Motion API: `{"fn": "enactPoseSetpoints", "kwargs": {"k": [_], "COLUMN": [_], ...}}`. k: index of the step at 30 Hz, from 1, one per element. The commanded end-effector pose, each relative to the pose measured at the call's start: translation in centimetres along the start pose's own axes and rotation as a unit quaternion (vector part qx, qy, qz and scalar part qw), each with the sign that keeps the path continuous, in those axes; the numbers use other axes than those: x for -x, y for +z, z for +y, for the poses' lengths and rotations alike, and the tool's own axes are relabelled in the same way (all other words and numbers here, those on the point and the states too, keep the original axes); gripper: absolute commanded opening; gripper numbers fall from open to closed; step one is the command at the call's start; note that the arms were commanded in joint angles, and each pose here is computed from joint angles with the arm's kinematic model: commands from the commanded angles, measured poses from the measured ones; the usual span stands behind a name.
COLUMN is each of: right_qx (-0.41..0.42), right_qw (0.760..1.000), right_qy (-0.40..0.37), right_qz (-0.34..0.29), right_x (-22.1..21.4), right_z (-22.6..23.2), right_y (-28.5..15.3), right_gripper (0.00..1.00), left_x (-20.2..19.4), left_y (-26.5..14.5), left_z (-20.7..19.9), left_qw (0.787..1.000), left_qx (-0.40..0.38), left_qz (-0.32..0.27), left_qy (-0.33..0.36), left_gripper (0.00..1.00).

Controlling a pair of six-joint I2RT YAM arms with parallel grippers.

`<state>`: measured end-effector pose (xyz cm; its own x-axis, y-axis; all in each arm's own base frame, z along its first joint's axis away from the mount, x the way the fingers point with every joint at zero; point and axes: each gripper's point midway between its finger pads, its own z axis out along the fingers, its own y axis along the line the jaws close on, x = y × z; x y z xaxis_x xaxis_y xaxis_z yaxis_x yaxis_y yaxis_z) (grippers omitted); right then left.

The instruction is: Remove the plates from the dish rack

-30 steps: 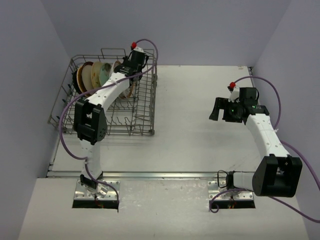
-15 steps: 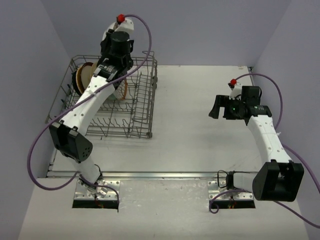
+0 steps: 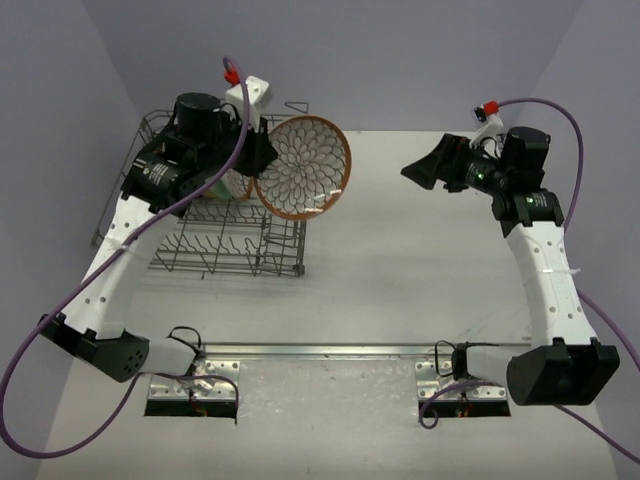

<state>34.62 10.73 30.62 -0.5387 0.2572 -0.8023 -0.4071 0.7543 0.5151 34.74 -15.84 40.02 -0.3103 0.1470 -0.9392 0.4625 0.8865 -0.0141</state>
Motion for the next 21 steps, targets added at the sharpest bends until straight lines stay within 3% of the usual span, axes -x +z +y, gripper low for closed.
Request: {"fn": "enactPoseSetpoints", "kwargs": {"k": [1, 4, 18, 21], "right_qx": [0.085, 0.104, 0.18, 0.186], "right_qw": [0.996, 0.994, 0.974, 0.968], "right_qy": [0.022, 0.015, -0.101, -0.124], "right_qz": [-0.022, -0.015, 0.094, 0.117], "right_x": [3.7, 3.6, -5.3, -7.2], "right_z": [4.2, 5.0, 10.2, 10.4], "right_y": [0.6, 1.4, 4.7, 5.4], "right_gripper": [0.99, 0.97, 0.89, 0.8], "left_x": [0.3, -0.8, -3.6, -3.4], "left_y": [-1.4, -1.0, 1.9, 1.9], "left_z": [-6.9, -8.0, -9.6, -9.8], "left_qw": [0.98, 0.973, 0.953, 0.951], "left_qx": [-0.194, -0.227, -0.29, -0.298], "left_qz": [-0.011, 0.006, 0.066, 0.066], "left_qy": [-0.032, -0.035, -0.055, -0.053], "left_gripper": [0.0, 0.0, 0.0, 0.0]}}
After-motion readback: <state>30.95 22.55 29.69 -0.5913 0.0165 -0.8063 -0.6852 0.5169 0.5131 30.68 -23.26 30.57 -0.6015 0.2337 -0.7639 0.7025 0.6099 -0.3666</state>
